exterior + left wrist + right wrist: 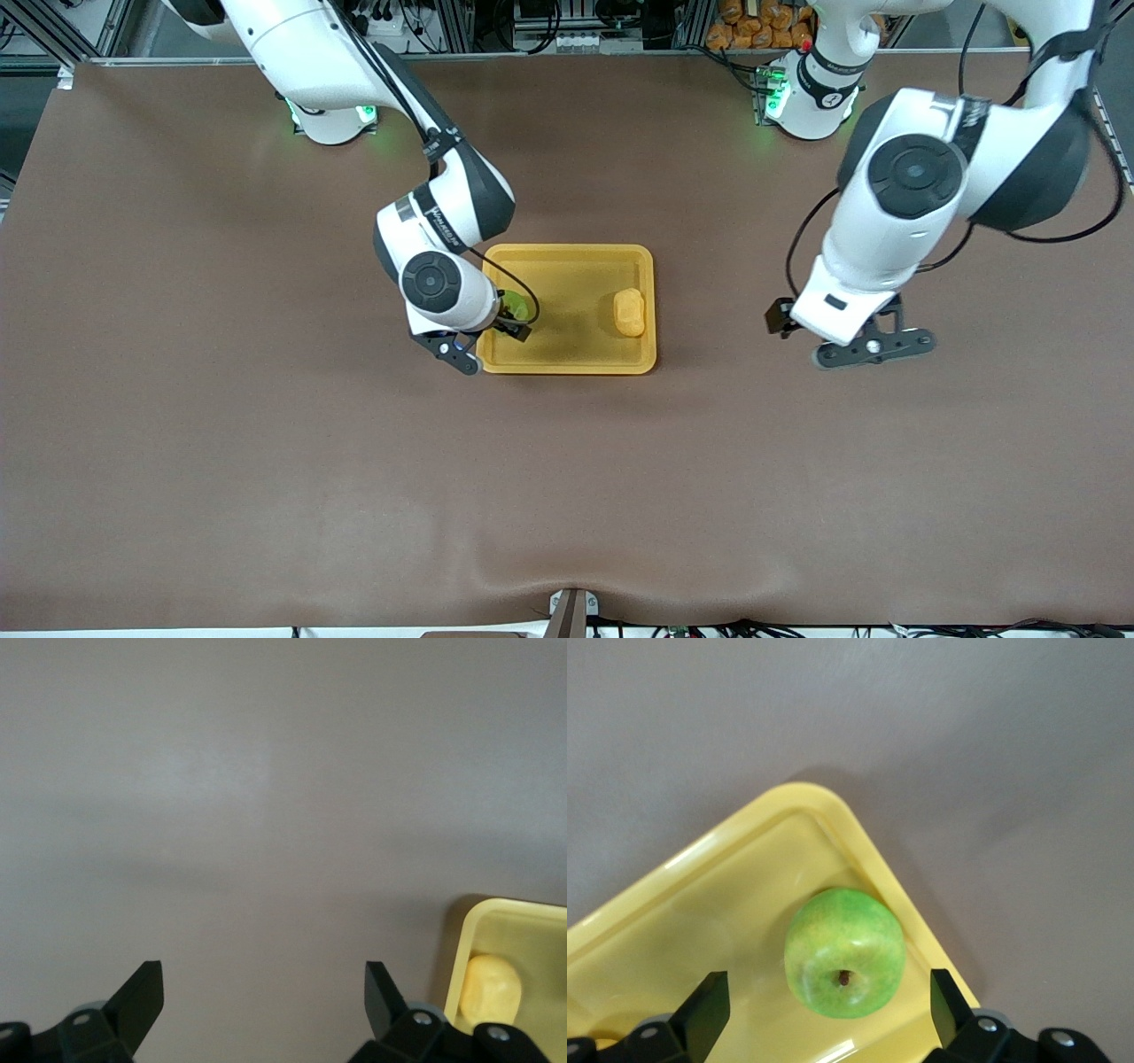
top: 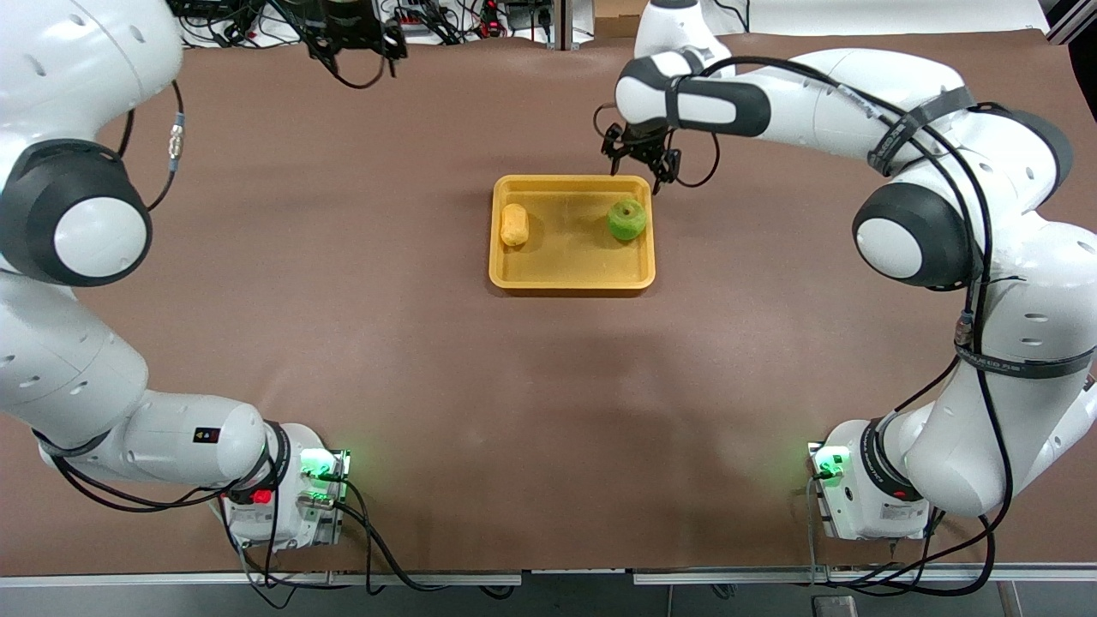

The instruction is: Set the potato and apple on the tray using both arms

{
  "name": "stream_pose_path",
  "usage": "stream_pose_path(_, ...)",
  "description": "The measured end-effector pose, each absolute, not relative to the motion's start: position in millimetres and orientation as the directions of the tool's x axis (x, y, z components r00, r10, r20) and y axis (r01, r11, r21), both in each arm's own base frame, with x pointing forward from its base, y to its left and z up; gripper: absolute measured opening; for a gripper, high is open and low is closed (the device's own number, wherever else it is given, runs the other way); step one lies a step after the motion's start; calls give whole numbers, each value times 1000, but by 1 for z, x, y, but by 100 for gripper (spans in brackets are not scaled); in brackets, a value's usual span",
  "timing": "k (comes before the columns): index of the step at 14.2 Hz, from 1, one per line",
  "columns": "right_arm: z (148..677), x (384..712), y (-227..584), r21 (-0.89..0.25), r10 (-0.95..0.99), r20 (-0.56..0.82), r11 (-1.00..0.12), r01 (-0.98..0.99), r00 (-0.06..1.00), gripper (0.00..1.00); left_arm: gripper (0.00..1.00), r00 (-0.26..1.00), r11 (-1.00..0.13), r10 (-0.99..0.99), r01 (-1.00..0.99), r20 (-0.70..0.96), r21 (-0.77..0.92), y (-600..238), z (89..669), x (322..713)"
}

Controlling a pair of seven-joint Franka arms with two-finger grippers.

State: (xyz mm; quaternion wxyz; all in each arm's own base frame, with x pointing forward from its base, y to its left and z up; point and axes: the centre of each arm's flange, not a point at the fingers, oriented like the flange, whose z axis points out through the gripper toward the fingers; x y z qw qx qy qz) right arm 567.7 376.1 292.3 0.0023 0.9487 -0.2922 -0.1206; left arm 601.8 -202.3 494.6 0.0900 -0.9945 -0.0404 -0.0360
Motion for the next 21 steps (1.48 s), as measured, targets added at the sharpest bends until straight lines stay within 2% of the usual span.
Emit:
stream_pose_path(8,348,606,323,56,-605,-188,-793,-607,774,100,100,999,-989,25,29,29,-146,-115,569,583)
stream_pose_path(15,419,625,217,135,-684,-248,-726,-675,686,100,100,1000,-988,9,11,12,-154,-82,602,565)
stream_pose_path(21,455,637,102,136,-571,-364,-814,-565,736,100,100,999,-992,-36,-36,-2,-119,-42,617,558)
